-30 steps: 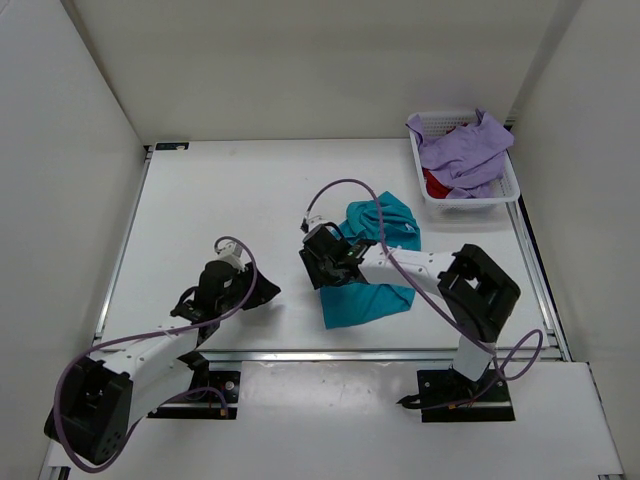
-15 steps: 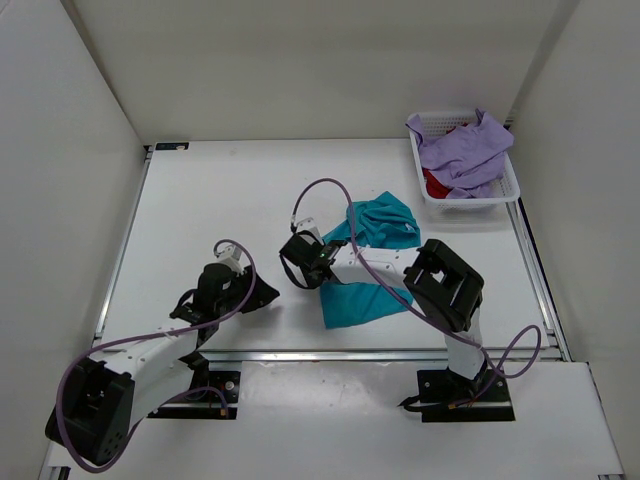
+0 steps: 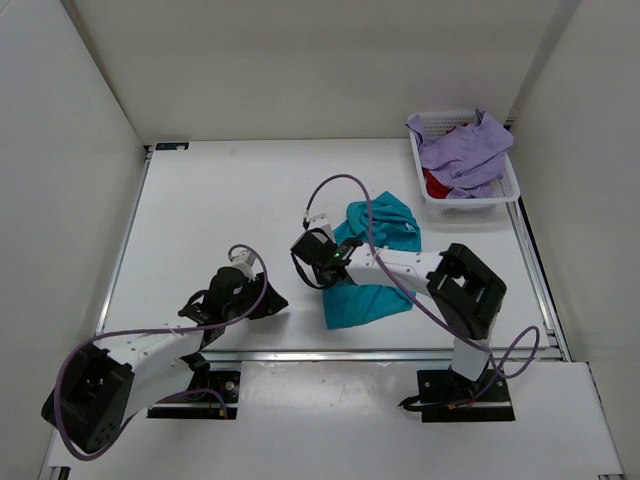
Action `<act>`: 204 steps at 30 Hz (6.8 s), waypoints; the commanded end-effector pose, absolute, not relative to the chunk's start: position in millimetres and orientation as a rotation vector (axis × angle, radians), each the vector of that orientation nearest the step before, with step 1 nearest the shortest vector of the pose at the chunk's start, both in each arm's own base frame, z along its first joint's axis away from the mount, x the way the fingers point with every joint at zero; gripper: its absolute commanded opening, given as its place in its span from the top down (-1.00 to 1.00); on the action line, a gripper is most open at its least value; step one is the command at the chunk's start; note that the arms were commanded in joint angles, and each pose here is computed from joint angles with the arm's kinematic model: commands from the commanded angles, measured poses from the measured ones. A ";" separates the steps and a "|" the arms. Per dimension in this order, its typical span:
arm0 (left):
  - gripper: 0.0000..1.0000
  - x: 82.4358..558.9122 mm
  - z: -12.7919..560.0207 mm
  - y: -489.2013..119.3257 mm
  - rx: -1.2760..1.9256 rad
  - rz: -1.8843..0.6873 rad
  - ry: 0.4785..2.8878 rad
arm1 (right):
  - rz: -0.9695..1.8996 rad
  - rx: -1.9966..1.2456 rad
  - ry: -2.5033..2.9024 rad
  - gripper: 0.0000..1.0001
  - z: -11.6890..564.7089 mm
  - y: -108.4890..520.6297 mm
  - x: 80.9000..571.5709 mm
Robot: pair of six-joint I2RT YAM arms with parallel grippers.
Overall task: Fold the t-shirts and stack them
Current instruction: Flatten out the tshirt, then fold the flattened tshirt in 1/3 of the way
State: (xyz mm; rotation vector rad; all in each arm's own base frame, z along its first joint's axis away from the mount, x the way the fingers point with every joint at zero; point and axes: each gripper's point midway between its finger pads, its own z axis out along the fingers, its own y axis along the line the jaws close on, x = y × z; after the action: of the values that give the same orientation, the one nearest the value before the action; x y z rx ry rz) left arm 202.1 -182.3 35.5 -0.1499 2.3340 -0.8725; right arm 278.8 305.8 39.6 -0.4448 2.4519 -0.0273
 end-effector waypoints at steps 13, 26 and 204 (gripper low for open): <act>0.01 176.4 39.6 -258.1 0.067 -0.983 2.389 | 0.533 -0.213 2.427 0.85 77.8 278.5 285.5; -0.05 148.5 33.1 -288.0 0.159 -1.007 2.447 | 0.691 0.029 2.229 1.00 145.4 227.2 291.0; 0.12 299.6 64.4 -6.5 -0.953 -0.544 2.079 | 0.637 0.324 2.134 1.00 161.6 129.5 404.2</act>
State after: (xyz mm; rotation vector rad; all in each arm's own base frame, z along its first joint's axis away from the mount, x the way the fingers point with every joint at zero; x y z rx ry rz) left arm 336.0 -8.7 112.4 -0.8376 1.9901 -0.5602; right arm 425.9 123.1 146.9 0.2800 2.2432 0.5436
